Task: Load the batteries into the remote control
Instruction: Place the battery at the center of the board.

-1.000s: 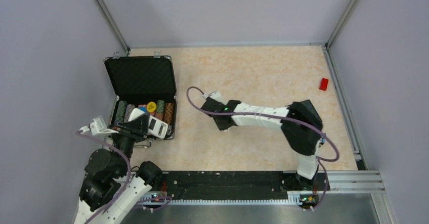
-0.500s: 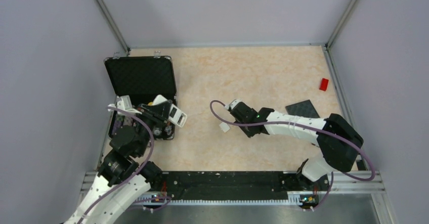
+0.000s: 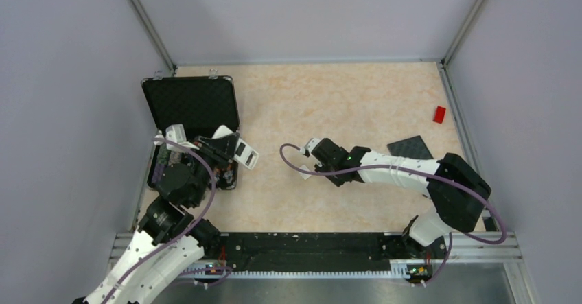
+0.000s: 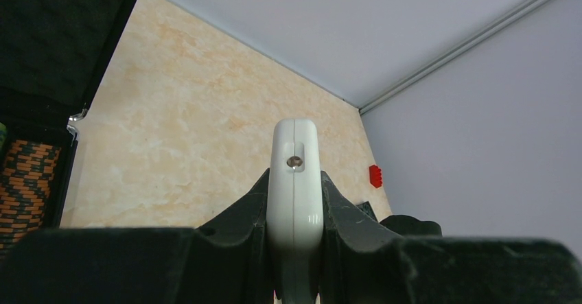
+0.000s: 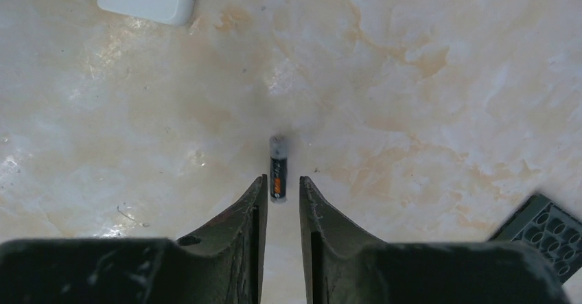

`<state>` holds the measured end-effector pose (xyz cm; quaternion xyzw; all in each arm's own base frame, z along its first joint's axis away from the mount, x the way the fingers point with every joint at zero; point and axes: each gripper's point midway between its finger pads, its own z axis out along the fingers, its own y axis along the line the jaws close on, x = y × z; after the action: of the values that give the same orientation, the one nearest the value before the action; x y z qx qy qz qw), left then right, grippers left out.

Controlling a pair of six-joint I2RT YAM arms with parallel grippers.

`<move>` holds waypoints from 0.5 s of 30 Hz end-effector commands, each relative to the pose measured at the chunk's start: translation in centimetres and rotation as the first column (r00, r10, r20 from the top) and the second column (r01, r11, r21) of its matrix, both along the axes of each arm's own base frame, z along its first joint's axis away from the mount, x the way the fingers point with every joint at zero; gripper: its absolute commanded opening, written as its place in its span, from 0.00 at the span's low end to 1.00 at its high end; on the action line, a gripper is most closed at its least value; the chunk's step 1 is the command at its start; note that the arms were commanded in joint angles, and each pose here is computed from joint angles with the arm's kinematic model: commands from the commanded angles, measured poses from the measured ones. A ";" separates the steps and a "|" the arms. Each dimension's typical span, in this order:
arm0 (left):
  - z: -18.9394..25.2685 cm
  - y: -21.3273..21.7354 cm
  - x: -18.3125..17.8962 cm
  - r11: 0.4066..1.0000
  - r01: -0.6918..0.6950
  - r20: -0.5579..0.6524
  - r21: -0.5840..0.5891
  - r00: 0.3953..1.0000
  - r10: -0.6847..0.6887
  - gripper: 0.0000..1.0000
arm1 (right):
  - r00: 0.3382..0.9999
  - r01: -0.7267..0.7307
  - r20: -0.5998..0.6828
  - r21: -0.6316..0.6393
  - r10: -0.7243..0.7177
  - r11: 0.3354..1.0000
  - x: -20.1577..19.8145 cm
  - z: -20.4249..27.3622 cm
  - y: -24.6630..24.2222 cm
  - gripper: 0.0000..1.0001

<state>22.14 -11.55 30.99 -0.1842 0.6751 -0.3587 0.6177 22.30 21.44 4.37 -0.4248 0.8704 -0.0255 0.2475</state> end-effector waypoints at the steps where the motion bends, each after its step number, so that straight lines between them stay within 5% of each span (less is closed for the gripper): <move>1: 2.3 0.3 -0.4 1.000 0.004 0.070 -0.028 0.998 -0.002 0.00 | 0.999 -0.024 0.022 0.020 0.023 1.000 0.7 0.5 0.8 0.29; 5: 2.6 0.6 -0.7 1.000 0.003 0.072 -0.017 0.997 -0.002 0.00 | 0.999 0.036 0.037 0.069 -0.038 0.997 1.1 1.9 1.3 0.44; 10: 3.5 1.2 -1.1 1.000 -0.015 0.079 -0.002 0.997 0.015 0.00 | 0.938 0.326 0.060 0.175 -0.341 0.929 2.5 5.0 1.4 0.44; 12: 3.9 1.7 -1.3 1.000 -0.030 0.081 0.004 0.996 0.029 0.00 | 0.856 0.499 0.014 0.237 -0.517 0.834 2.8 6.0 1.1 0.44; 15: 4.3 2.1 -1.6 0.999 -0.038 0.082 0.011 0.996 0.037 0.00 | 0.660 0.737 -0.151 0.318 -0.736 0.596 2.3 6.5 1.4 0.42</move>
<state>21.31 -10.66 32.03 -0.1758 0.6773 -0.3456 0.6253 23.98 22.86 8.40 -0.2211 0.9337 -0.0057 0.2817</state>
